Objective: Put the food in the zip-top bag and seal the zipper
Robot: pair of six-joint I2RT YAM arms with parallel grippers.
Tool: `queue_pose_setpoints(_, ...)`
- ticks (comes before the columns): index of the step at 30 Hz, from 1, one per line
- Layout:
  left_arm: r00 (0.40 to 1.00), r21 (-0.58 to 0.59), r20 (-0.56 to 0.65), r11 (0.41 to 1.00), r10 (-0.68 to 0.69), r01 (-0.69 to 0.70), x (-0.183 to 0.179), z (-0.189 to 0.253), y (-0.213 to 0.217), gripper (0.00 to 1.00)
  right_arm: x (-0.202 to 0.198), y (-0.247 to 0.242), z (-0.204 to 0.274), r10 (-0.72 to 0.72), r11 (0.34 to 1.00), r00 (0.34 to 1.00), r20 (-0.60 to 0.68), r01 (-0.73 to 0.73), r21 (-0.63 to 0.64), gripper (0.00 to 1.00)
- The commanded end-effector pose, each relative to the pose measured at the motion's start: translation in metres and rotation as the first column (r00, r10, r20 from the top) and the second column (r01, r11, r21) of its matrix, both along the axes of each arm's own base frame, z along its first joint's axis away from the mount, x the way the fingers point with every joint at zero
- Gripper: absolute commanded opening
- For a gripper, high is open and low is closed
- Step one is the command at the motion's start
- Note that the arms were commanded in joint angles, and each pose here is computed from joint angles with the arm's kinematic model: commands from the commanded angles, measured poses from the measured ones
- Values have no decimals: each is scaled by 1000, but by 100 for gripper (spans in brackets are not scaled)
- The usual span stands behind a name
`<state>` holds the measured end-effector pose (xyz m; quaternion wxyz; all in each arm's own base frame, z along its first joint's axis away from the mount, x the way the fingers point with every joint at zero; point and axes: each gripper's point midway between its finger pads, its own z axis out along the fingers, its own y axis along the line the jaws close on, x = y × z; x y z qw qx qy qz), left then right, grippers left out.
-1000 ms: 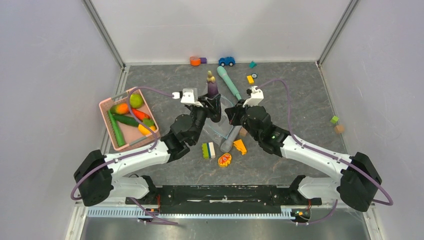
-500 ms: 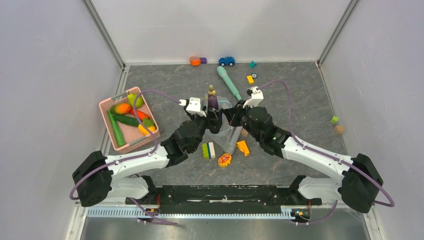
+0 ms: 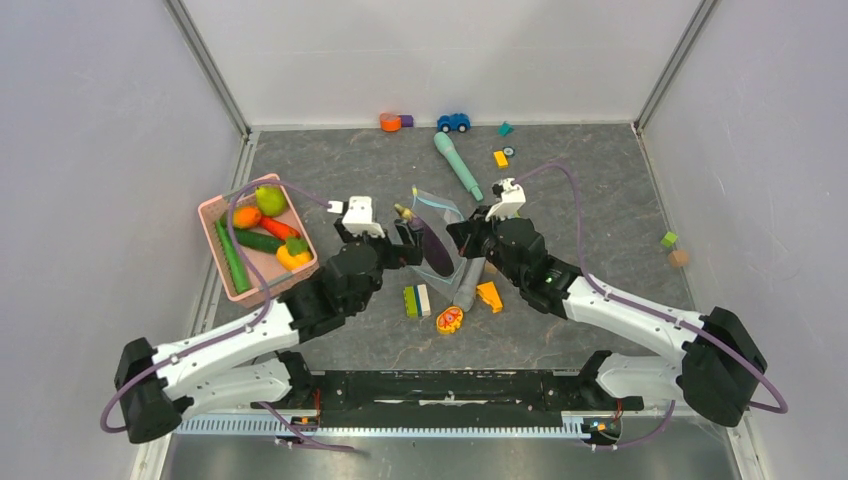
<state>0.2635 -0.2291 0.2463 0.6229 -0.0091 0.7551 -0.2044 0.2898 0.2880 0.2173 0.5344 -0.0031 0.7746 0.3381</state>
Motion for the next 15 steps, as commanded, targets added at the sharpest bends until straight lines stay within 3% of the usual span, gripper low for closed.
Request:
queue_pose_setpoints(1,984,18,-144,995,102,-101,-19,-19,36,100,-3,-2,20,9,999,998,61,-11,41,0)
queue_pose_setpoints(7,977,-76,-206,996,-57,42,-43,-32,23,100,-7,1,17,33,998,998,62,-36,47,0)
queue_pose_setpoints(12,982,-91,-187,995,20,-38,-32,-33,28,99,-15,9,17,99,993,993,64,-102,57,0)
queue_pose_setpoints(15,983,-50,-174,996,60,-70,-23,-36,26,94,-18,12,19,128,990,988,81,-132,50,0)
